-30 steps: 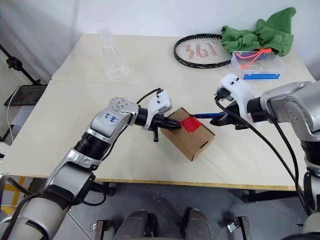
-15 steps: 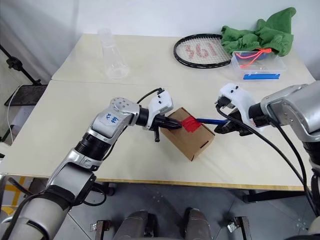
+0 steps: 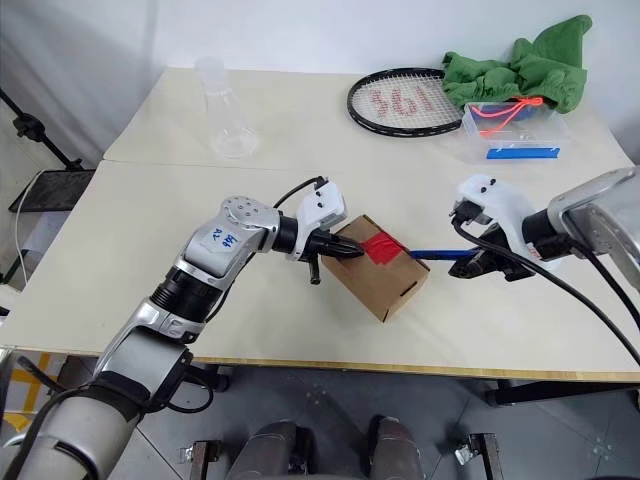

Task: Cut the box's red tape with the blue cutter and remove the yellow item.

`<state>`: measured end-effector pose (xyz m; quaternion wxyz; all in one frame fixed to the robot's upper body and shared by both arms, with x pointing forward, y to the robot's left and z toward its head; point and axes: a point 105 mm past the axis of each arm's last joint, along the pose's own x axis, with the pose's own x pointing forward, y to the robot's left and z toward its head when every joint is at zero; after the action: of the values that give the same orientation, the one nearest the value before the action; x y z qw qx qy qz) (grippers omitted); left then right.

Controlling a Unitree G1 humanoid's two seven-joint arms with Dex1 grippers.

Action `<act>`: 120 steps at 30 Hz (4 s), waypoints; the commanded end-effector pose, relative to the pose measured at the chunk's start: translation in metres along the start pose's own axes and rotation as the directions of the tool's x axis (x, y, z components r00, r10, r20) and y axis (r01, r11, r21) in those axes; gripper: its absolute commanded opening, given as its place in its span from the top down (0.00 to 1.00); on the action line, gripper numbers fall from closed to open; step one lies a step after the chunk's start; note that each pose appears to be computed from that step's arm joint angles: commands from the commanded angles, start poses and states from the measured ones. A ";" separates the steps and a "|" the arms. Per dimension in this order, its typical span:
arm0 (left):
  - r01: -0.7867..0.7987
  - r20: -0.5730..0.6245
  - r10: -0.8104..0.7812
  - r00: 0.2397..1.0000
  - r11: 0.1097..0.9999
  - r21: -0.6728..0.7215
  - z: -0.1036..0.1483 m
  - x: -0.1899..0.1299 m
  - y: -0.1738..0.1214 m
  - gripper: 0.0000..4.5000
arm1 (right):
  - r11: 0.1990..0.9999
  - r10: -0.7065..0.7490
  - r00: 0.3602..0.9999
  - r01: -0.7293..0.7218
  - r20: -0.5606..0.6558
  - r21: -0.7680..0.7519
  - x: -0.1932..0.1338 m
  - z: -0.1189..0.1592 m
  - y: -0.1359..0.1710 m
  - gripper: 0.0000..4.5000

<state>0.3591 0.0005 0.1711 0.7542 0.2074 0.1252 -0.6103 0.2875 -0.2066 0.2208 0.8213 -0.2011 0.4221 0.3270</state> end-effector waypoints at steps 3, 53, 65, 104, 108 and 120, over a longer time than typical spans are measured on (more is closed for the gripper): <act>-0.023 -0.081 0.019 0.997 0.999 -0.046 -0.024 0.005 0.003 0.99 | 1.000 -0.026 0.999 0.026 0.030 -0.001 -0.018 -0.003 0.000 0.97; -0.186 0.176 0.310 0.934 0.844 -0.503 -0.065 -0.084 -0.039 1.00 | 0.977 -0.208 0.834 0.201 0.512 0.071 0.045 0.002 -0.072 0.01; -0.253 0.278 0.404 0.871 0.856 -0.452 -0.078 -0.084 -0.042 0.91 | 0.988 -0.153 0.830 0.149 0.536 0.050 0.095 0.022 -0.078 0.09; -0.154 0.255 0.289 0.923 0.883 -0.442 -0.089 -0.032 -0.047 0.99 | 0.995 0.096 0.891 -0.085 0.444 -0.044 0.125 0.007 0.009 1.00; -0.152 0.236 0.276 0.932 0.887 -0.436 -0.092 -0.029 -0.047 0.99 | 0.991 0.133 0.886 -0.117 0.443 -0.064 0.122 0.006 0.024 1.00; -0.117 0.181 0.196 0.964 0.921 -0.372 -0.096 -0.032 -0.052 0.99 | 0.973 0.231 0.887 -0.205 0.399 -0.107 0.116 -0.001 0.067 1.00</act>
<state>0.3140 0.0768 0.0803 0.8520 -0.0035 0.1531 -0.5007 0.2962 -0.1289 0.1102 0.8493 -0.1002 0.2733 0.4404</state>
